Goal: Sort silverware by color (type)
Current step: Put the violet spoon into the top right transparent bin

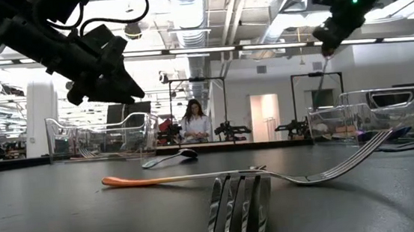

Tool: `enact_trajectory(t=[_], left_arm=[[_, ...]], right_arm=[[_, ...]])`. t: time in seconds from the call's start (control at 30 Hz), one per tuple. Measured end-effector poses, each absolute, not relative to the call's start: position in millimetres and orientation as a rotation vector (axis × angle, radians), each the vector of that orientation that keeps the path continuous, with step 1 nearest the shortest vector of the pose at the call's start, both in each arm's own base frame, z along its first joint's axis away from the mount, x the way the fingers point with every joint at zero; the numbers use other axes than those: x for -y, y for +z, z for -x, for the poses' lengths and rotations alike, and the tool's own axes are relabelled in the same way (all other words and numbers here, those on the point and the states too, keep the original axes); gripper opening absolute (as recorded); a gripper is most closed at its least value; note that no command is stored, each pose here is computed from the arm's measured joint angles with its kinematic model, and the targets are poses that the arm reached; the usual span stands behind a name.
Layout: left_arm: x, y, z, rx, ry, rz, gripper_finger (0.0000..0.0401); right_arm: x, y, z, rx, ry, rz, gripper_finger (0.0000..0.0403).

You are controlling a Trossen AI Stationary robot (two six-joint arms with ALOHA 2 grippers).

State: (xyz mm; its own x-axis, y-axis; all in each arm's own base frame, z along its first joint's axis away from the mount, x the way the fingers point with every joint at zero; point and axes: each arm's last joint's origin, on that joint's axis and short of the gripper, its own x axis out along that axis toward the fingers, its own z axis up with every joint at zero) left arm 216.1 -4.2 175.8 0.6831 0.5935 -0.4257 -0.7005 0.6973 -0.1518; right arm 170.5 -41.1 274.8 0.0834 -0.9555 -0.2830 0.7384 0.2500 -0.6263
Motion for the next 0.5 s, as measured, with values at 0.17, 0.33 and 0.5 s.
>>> enact_trajectory(t=[0.17, 0.33, 0.5], left_arm=[[5, 170, -221, -0.37, 0.735, 0.315, 0.0176], [6, 163, -228, -0.365, 0.718, 0.326, 0.0176], [5, 156, -234, -0.367, 0.723, 0.323, 0.0176]], right_arm=[[49, 269, -159, -0.751, -1.441, 0.371, 0.0021], [56, 264, -153, -0.799, -1.476, 0.299, 0.0082], [55, 261, -154, -0.856, -1.391, 0.178, 0.017]])
